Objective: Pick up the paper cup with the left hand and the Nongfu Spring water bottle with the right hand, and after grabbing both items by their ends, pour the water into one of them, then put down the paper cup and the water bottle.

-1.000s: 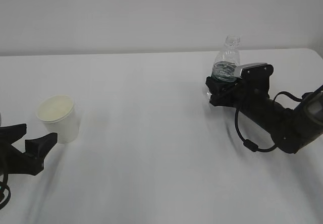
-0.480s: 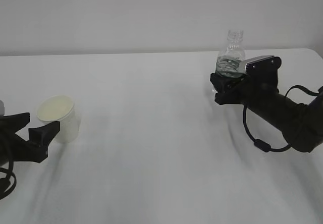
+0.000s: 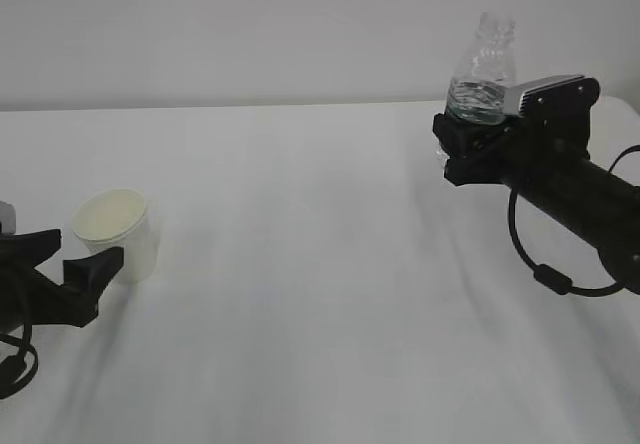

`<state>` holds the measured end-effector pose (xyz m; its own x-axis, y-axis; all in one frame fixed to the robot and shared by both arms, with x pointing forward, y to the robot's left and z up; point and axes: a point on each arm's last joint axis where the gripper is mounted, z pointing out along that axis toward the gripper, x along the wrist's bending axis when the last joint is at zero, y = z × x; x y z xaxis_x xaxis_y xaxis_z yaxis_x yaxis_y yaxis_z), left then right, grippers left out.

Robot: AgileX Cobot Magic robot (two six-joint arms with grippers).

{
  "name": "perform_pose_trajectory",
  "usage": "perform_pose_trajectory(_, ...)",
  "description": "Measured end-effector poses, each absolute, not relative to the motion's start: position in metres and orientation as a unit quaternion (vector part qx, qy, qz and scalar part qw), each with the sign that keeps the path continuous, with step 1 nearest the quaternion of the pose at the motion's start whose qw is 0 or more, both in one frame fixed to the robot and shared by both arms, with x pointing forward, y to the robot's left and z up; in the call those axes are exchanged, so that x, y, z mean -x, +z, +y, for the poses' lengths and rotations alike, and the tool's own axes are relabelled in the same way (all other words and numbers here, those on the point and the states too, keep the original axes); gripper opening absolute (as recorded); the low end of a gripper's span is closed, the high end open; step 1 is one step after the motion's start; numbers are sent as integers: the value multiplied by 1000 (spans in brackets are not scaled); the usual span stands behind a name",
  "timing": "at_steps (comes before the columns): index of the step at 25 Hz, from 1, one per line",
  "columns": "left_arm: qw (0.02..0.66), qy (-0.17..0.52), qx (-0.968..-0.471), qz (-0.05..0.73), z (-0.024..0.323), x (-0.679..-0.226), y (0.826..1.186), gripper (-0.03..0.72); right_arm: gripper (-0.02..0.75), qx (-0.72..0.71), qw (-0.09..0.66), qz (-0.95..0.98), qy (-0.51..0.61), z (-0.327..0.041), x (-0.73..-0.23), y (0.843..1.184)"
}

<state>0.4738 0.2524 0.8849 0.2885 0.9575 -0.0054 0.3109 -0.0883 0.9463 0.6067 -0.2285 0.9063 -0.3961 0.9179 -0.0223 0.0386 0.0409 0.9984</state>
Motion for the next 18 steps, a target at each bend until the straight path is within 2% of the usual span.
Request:
perform_pose_trajectory(7, 454, 329, -662, 497, 251, -482, 868, 609, 445, -387, 392, 609, 571, -230, -597, 926)
perform_pose_trajectory(18, 454, 326, -663, 499, 249, -495, 859, 608, 445, -380, 386, 619, 569, -228, -596, 925)
